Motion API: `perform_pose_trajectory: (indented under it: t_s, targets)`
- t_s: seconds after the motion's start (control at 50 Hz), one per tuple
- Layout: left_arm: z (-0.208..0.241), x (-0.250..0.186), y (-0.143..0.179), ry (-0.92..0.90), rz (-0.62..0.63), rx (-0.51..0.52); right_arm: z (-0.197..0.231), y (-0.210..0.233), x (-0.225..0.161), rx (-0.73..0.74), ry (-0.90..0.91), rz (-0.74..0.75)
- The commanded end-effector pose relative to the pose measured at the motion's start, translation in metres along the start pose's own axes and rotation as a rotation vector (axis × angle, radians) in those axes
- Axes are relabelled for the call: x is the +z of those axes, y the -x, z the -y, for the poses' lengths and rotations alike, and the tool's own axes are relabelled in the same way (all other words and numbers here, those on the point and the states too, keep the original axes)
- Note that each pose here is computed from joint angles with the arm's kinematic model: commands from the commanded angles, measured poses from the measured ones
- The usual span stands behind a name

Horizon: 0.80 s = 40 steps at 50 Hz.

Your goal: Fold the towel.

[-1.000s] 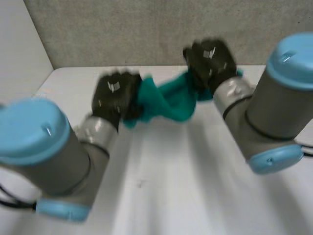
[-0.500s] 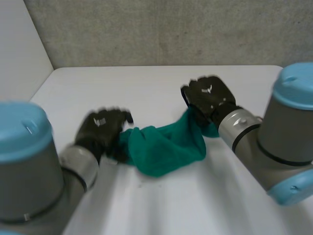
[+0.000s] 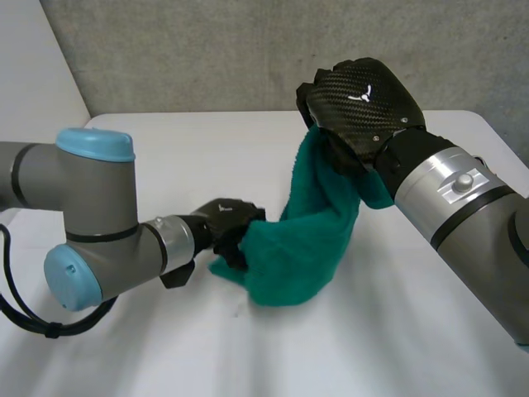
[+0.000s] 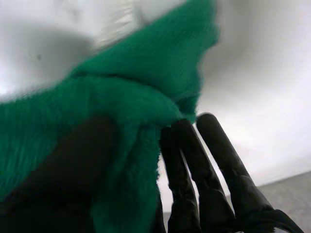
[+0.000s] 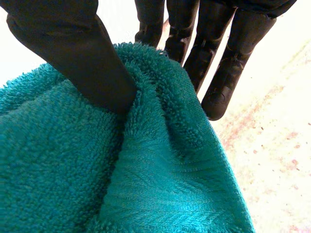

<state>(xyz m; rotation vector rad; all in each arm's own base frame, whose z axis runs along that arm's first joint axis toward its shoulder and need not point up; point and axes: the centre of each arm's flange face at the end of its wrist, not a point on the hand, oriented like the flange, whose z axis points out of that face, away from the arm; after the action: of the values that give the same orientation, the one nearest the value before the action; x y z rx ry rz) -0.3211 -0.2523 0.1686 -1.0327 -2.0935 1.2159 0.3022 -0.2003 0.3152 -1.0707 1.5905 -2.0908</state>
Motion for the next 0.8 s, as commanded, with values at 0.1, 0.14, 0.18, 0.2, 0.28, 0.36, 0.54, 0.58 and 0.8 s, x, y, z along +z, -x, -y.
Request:
perform_pose_trajectory:
  t_s: [0.1, 0.14, 0.18, 0.2, 0.28, 0.36, 0.54, 0.58, 0.8]
  targets:
    - [0.070, -0.001, 0.038, -0.337, 0.294, -0.012, -0.038, -0.016, 0.042, -0.065, 0.076, -0.046]
    - [0.092, -0.008, 0.043, -0.447, 0.324, -0.031, -0.033, -0.026, 0.057, -0.075, 0.052, -0.100]
    - [0.121, -0.022, 0.048, -0.607, 0.376, -0.050, -0.027, -0.036, 0.067, -0.083, 0.033, -0.157]
    - [0.129, -0.026, 0.049, -0.656, 0.396, -0.050, -0.024, -0.040, 0.071, -0.086, 0.024, -0.191]
    - [0.160, -0.056, 0.052, -0.852, 0.508, -0.033, -0.001, -0.064, 0.089, -0.104, -0.076, -0.345]
    - [0.153, -0.072, 0.043, -0.874, 0.536, -0.021, 0.018, -0.070, 0.096, -0.115, -0.197, -0.390]
    - [0.049, -0.075, 0.010, -0.539, 0.507, -0.060, -0.026, -0.047, 0.085, -0.091, -0.013, -0.281]
    - [0.015, -0.072, -0.008, -0.421, 0.464, -0.070, -0.035, -0.041, 0.081, -0.084, 0.031, -0.255]
    - [-0.038, -0.080, -0.058, -0.114, 0.336, -0.079, -0.046, -0.026, 0.071, -0.079, 0.087, -0.164]
